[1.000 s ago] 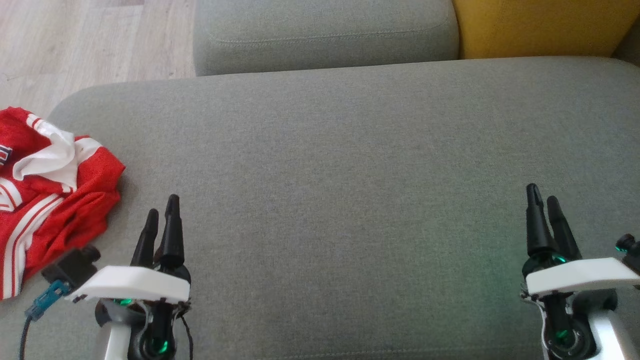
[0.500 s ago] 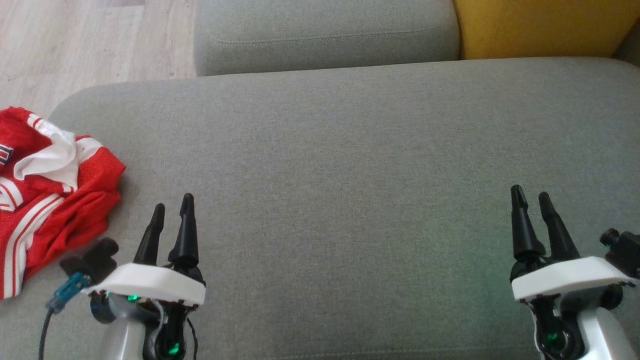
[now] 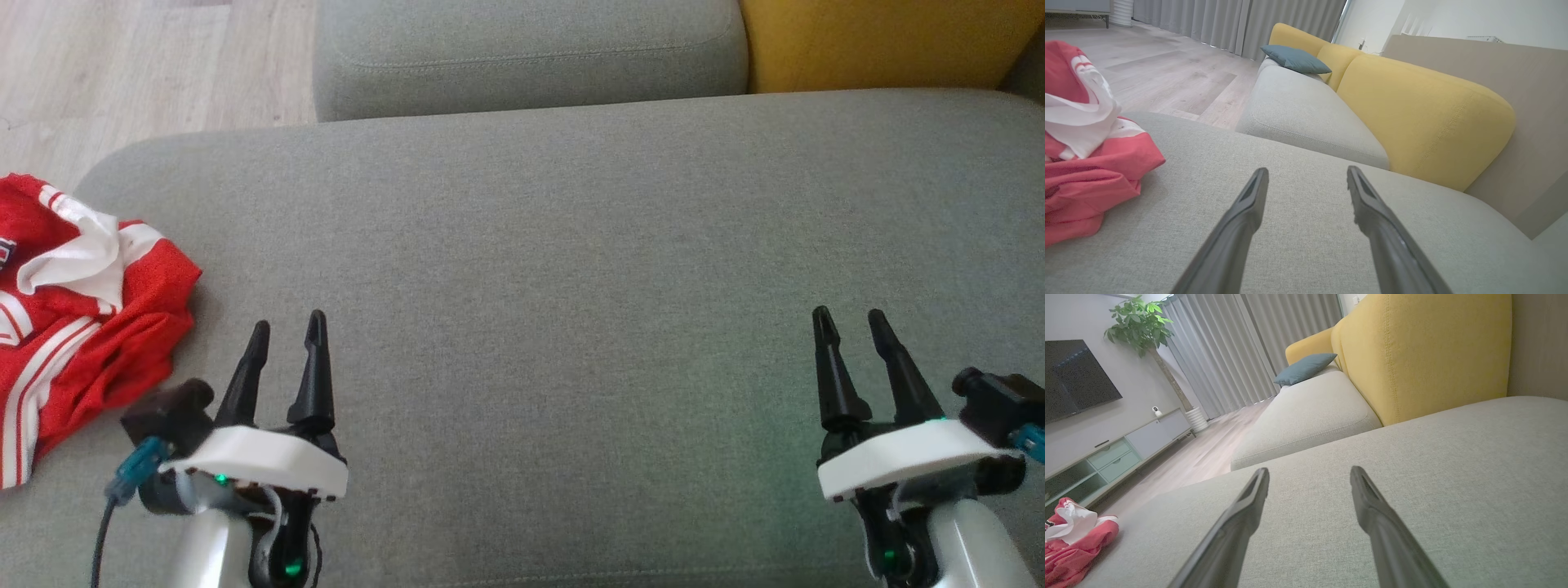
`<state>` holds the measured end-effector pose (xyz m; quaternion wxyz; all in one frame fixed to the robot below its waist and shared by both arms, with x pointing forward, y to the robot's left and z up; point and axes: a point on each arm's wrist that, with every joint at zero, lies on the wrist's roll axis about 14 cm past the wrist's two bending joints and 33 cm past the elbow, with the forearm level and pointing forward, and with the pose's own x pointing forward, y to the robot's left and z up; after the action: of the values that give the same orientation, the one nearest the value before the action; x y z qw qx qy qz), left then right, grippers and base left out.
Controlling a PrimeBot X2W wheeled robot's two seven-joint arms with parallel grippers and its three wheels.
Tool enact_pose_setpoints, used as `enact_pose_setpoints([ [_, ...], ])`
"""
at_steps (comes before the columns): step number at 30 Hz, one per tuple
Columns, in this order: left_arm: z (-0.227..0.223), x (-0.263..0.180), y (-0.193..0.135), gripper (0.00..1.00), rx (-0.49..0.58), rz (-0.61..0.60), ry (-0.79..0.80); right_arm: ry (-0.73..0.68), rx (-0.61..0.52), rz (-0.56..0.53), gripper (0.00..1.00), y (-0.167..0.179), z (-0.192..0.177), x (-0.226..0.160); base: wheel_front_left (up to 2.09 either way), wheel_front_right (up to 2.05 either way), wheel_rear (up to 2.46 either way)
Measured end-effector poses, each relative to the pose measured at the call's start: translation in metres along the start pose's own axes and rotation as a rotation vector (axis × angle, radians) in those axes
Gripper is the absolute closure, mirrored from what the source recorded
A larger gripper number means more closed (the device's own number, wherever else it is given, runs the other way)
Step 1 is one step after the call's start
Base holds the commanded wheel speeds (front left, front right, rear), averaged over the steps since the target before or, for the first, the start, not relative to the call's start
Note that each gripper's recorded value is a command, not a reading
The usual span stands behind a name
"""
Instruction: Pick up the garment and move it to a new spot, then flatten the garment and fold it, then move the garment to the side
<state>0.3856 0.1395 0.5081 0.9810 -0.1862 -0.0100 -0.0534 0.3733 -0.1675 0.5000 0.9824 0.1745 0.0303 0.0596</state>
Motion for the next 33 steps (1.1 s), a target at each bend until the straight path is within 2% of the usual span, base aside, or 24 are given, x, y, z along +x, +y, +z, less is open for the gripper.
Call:
enact_pose_setpoints([
  [22, -0.0081, -0.0018, -0.0048, 0.00, 0.248, -0.029, -0.004, -0.001, -0.244, 0.016, 0.00, 0.0031, 0.0011, 0.0021, 0.00, 0.00, 0.00],
  [26, -0.0080, -0.0023, -0.0057, 0.00, 0.289, -0.037, -0.009, -0.002, -0.273, 0.012, 0.00, 0.0020, 0.0018, 0.0024, 0.00, 0.00, 0.00],
  [33, -0.0088, -0.0034, -0.0026, 0.00, 0.287, -0.023, -0.006, -0.007, -0.258, 0.006, 0.00, 0.0019, 0.0024, 0.0031, 0.00, 0.00, 0.00],
])
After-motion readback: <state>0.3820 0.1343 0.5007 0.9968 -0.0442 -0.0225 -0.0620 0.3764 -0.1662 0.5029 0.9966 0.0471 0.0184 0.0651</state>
